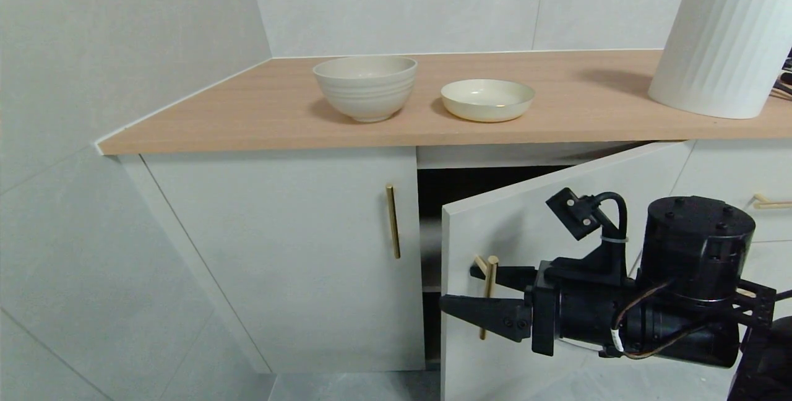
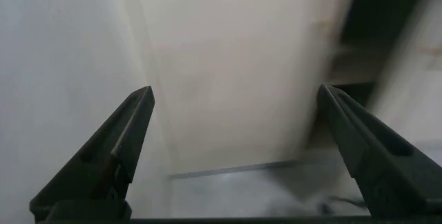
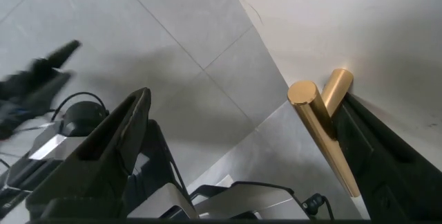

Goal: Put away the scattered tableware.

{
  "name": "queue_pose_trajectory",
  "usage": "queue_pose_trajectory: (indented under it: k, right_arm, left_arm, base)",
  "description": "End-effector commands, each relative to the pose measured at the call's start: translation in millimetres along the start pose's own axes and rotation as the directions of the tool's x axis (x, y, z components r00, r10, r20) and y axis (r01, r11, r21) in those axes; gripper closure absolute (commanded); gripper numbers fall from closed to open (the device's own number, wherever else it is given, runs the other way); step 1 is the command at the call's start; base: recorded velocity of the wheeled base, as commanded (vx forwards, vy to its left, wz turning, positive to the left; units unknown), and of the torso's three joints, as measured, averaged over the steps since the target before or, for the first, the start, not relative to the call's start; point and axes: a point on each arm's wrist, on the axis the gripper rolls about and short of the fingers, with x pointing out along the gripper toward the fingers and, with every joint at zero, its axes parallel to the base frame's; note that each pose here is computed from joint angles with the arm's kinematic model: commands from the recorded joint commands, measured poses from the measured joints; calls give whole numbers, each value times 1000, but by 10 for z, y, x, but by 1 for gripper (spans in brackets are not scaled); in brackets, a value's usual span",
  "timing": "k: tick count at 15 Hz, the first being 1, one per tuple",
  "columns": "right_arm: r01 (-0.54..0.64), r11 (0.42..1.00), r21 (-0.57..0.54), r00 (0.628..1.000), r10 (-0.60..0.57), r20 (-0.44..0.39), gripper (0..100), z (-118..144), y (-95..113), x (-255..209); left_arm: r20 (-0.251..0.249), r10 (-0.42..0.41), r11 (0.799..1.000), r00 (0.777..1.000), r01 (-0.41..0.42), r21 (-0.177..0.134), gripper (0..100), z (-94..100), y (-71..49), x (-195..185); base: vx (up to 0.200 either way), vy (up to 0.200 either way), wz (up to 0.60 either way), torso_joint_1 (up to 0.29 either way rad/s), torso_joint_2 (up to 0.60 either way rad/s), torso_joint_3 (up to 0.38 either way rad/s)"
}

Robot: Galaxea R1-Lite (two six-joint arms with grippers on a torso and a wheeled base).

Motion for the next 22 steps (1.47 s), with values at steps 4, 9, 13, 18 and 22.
queue_pose_trajectory:
  k: [4, 9, 13, 18, 22]
  right_arm:
    - [-10, 1000, 0, 1000, 10, -4, 0, -8, 19, 7]
    - [-9, 1000, 6, 1000, 9, -19, 0, -42, 6, 32]
    - [-4, 1000, 12, 999, 5, -36, 0, -88, -14, 59]
    - [-12, 1000, 7, 999, 13, -40, 0, -104, 14, 61]
    - [-13, 1000, 6, 999, 14, -42, 0, -112, 11, 60]
  left_arm:
    - [-280, -372, 927, 885, 336, -169, 0, 821, 51, 634]
    - [-410, -641, 767, 648, 548, -334, 0, 716, -83, 1821]
    - [-445, -713, 698, 542, 606, -382, 0, 316, -375, 2383]
    - [-469, -765, 639, 441, 613, -465, 0, -324, -755, 2776]
    - [-440, -742, 669, 507, 605, -432, 0, -428, -896, 2805]
  base:
    - [0, 0, 0, 0, 0, 0]
    - [0, 0, 0, 0, 0, 0]
    - [0, 0, 0, 0, 0, 0]
    - [0, 0, 0, 0, 0, 0]
    - [0, 0, 0, 0, 0, 0]
